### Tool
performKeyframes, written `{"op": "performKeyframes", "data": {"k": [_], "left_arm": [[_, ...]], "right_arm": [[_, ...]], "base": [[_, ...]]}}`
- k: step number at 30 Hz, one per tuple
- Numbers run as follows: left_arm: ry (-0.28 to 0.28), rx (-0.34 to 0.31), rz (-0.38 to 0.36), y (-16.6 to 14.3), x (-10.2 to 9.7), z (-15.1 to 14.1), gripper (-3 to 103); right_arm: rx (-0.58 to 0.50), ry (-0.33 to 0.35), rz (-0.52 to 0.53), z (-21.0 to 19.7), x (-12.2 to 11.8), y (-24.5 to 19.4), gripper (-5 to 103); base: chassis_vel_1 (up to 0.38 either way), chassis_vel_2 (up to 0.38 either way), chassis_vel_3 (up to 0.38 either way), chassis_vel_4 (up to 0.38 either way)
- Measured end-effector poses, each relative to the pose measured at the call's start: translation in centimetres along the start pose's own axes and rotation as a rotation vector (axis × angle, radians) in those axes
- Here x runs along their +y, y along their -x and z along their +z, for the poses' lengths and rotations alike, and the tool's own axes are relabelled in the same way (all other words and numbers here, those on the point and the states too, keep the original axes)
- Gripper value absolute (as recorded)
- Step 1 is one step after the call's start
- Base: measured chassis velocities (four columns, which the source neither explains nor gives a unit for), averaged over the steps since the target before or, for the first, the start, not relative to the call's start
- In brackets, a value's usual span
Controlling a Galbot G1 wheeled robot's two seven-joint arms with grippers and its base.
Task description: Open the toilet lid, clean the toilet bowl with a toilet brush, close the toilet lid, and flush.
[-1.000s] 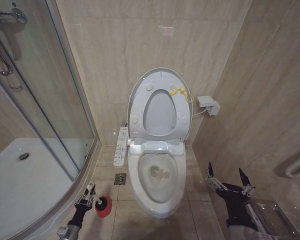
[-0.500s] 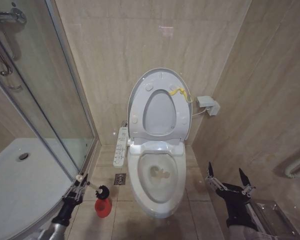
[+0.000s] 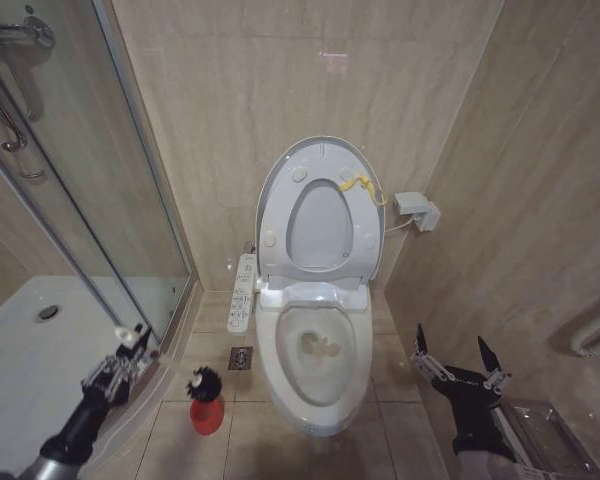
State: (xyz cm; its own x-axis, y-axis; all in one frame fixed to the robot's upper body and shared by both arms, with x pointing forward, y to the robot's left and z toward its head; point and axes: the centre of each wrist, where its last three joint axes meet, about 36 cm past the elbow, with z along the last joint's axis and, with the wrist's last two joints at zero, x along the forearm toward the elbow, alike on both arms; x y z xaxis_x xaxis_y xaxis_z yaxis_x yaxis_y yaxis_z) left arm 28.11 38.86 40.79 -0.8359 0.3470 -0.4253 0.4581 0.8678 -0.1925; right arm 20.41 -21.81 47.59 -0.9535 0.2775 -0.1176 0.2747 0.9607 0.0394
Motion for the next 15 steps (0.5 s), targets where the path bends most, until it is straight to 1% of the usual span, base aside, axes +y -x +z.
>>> {"op": "performKeyframes", "data": {"k": [1,2,5,6,7,8,9,10,11,13,14,15], "left_arm": [[-0.020,-0.034,-0.003,1.2,0.1,0.1,20],[-0.020,-0.034,-0.003,1.2,0.1,0.1,20],[-0.100,-0.122,-0.054,4.0,0.3,1.1,20],[-0.113,-0.134,-0.063,4.4,0.4,1.3,20],[-0.113,-0.134,-0.063,4.4,0.4,1.3,20],[-0.152,-0.165,-0.085,5.4,0.5,2.1,20],[-0.152,-0.165,-0.085,5.4,0.5,2.1,20],[-0.182,-0.192,-0.099,6.4,0.6,2.6,20],[-0.226,-0.214,-0.111,7.4,0.5,3.5,20],[-0.271,-0.226,-0.117,8.6,0.5,4.8,20],[-0.271,-0.226,-0.117,8.6,0.5,4.8,20],[-0.286,-0.224,-0.116,9.2,0.5,5.5,20]], "right_arm": [[0.000,0.000,0.000,0.0,0.0,0.0,100],[0.000,0.000,0.000,0.0,0.0,0.0,100],[0.000,0.000,0.000,0.0,0.0,0.0,100],[0.000,0.000,0.000,0.0,0.0,0.0,100],[0.000,0.000,0.000,0.0,0.0,0.0,100],[0.000,0.000,0.000,0.0,0.0,0.0,100],[0.000,0.000,0.000,0.0,0.0,0.0,100],[0.000,0.000,0.000,0.0,0.0,0.0,100],[0.000,0.000,0.000,0.0,0.0,0.0,100],[0.000,0.000,0.000,0.0,0.0,0.0,100],[0.000,0.000,0.000,0.0,0.0,0.0,100],[0.000,0.000,0.000,0.0,0.0,0.0,100]], "base": [[0.000,0.000,0.000,0.000],[0.000,0.000,0.000,0.000],[0.000,0.000,0.000,0.000],[0.000,0.000,0.000,0.000],[0.000,0.000,0.000,0.000],[0.000,0.000,0.000,0.000],[0.000,0.000,0.000,0.000],[0.000,0.000,0.000,0.000],[0.000,0.000,0.000,0.000],[0.000,0.000,0.000,0.000],[0.000,0.000,0.000,0.000],[0.000,0.000,0.000,0.000]]}}
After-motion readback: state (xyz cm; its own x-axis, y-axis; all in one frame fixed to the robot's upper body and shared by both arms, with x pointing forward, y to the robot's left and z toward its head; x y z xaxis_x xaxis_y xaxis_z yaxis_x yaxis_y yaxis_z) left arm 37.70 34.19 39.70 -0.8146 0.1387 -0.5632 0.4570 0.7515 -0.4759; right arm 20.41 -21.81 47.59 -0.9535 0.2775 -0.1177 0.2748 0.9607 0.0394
